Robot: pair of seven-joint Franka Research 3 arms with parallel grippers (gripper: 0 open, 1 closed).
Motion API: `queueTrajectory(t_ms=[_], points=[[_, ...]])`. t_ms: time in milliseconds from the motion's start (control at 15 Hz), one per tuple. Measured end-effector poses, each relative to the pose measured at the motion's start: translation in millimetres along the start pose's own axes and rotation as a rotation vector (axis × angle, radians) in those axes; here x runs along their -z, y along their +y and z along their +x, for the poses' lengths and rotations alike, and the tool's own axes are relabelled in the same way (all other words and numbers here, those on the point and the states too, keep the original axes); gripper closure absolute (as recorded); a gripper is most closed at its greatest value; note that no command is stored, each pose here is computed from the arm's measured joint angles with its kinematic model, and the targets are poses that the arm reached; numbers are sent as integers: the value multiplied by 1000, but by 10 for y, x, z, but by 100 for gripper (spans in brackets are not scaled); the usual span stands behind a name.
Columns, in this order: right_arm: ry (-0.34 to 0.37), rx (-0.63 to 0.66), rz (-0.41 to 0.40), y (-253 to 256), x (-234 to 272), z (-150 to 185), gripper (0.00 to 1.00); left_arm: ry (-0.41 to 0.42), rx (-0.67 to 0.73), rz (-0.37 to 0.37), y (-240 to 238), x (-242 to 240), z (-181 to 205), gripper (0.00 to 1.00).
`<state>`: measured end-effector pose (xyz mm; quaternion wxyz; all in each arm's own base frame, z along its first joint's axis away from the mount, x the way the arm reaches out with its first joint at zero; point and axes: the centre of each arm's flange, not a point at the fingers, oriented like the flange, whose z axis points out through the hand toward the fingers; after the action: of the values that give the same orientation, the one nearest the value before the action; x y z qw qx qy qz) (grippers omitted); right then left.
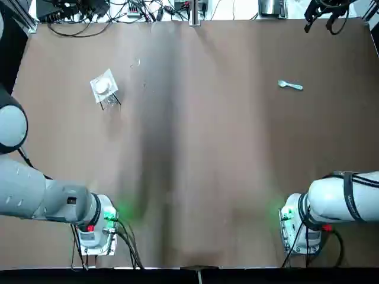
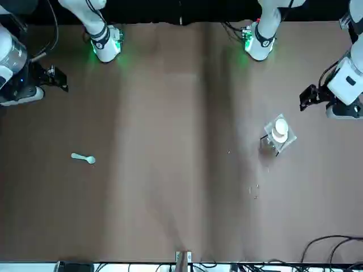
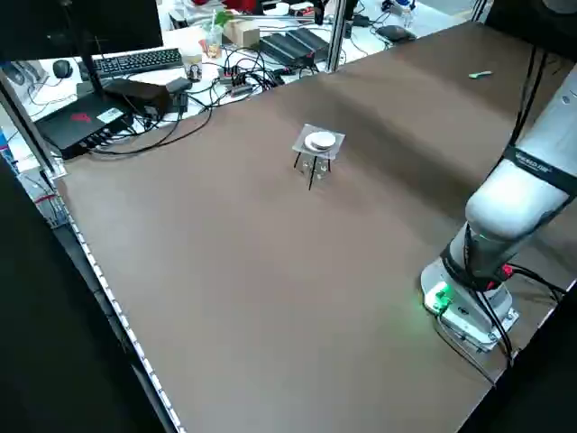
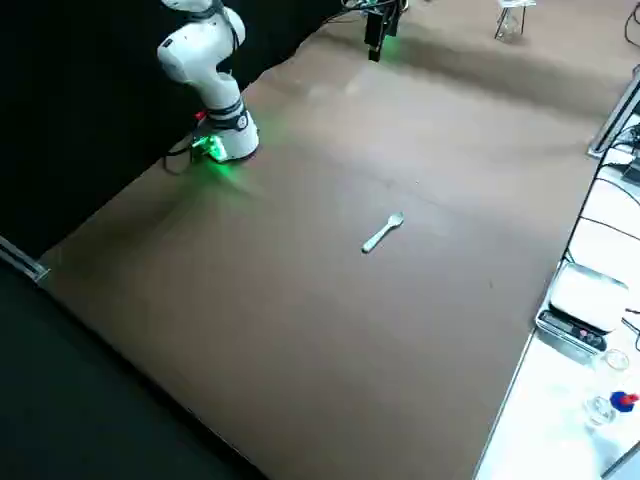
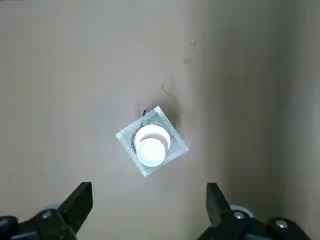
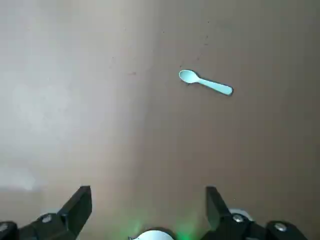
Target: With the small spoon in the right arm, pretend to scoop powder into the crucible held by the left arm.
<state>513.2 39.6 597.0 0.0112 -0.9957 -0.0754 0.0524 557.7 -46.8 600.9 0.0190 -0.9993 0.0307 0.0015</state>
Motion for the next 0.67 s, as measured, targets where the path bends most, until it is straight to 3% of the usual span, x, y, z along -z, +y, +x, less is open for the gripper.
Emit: queueTrajectory(t_ms=[467,667], points=[[-2,9,-1,-24,-7,0,0,-7,-7,0,-28,-26,2,0],[-23,24,0,-94,-104,26,0,-75,-47,-2,-205,-210,-43,0]])
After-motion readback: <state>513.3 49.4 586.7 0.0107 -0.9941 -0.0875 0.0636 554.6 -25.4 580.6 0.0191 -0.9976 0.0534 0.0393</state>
